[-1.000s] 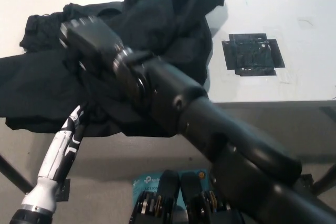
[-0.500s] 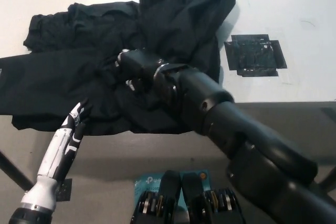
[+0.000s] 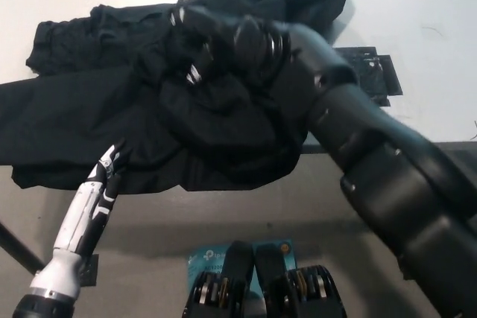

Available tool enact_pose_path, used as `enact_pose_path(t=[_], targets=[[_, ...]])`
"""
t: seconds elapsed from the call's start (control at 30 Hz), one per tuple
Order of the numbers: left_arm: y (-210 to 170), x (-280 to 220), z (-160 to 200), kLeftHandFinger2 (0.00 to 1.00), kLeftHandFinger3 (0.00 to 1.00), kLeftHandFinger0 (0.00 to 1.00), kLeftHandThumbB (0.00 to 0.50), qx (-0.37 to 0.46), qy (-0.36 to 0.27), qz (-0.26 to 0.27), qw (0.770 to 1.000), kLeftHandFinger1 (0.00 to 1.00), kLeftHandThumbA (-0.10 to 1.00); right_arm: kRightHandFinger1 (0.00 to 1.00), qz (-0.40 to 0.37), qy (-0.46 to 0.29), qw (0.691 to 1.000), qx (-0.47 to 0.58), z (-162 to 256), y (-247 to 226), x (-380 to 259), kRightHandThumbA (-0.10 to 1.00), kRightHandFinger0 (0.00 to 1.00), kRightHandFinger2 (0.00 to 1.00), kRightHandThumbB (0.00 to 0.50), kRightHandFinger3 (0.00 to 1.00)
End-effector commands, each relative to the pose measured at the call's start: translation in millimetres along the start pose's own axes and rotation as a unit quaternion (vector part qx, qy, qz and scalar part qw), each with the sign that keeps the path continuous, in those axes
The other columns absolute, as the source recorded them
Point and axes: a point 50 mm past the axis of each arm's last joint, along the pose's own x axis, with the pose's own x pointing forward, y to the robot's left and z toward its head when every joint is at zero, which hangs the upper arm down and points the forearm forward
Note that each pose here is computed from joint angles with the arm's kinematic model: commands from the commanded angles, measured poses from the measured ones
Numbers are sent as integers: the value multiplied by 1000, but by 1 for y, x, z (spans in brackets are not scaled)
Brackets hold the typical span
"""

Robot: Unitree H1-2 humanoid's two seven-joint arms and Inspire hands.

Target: The robot grabs the right edges of the black jacket on the table, and folds it in half

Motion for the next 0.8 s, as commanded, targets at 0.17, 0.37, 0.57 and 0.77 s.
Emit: enact_pose_path(t=[0.17,0.37,0.57,0.77], targets=[[6,7,10,1000,1000,1000,175,13,-22,-10,1000,1000,1000,1000,90,-93,988,87,93,-82,-24,834,1000,1000,450,1000],[3,8,11,1000,1000,1000,193,20,-16,-9,1000,1000,1000,1000,111,-67,990,48,116,-117,-42,879,1000,1000,500,1000],[3,15,12,1000,1000,1000,170,7,-22,-11,1000,1000,1000,1000,-59,-210,974,53,131,-194,-117,1000,1000,1000,447,1000],[12,17,13,1000,1000,1000,161,11,-26,-1,1000,1000,1000,1000,-199,-285,937,21,92,-218,-244,1000,1000,1000,458,1000]])
